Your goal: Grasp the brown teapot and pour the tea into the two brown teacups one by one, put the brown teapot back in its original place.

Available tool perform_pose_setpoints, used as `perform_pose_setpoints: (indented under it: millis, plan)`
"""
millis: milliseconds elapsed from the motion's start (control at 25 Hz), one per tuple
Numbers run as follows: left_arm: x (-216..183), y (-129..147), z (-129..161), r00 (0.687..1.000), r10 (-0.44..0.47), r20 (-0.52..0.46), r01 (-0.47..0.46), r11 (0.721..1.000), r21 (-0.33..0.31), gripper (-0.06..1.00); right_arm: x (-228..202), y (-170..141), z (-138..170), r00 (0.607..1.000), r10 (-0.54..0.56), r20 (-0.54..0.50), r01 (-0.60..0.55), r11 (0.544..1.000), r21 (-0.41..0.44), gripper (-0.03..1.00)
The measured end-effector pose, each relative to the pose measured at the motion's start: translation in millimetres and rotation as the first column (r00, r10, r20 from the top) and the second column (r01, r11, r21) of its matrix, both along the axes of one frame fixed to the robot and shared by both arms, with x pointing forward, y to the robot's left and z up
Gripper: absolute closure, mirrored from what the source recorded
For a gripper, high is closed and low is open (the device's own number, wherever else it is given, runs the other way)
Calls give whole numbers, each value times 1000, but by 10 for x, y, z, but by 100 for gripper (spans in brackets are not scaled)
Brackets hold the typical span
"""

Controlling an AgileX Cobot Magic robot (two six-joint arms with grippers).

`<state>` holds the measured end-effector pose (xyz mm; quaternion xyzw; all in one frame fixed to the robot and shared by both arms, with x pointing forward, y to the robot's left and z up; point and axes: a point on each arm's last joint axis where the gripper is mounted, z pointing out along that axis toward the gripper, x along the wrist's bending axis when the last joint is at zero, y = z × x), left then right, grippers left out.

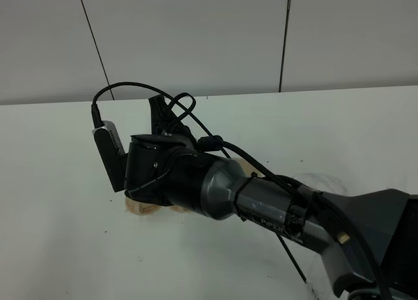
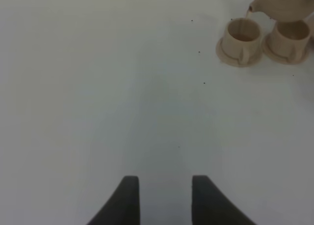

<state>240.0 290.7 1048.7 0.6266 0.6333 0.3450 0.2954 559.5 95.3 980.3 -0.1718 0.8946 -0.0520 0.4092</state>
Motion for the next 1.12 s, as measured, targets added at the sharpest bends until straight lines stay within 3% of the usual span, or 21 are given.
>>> perform_pose_setpoints:
  millis: [1120]
  plan:
    - [0, 0, 0, 1000, 0, 0, 0, 1000, 0, 62, -55, 18, -47, 999, -8, 35, 9, 1000, -18, 87]
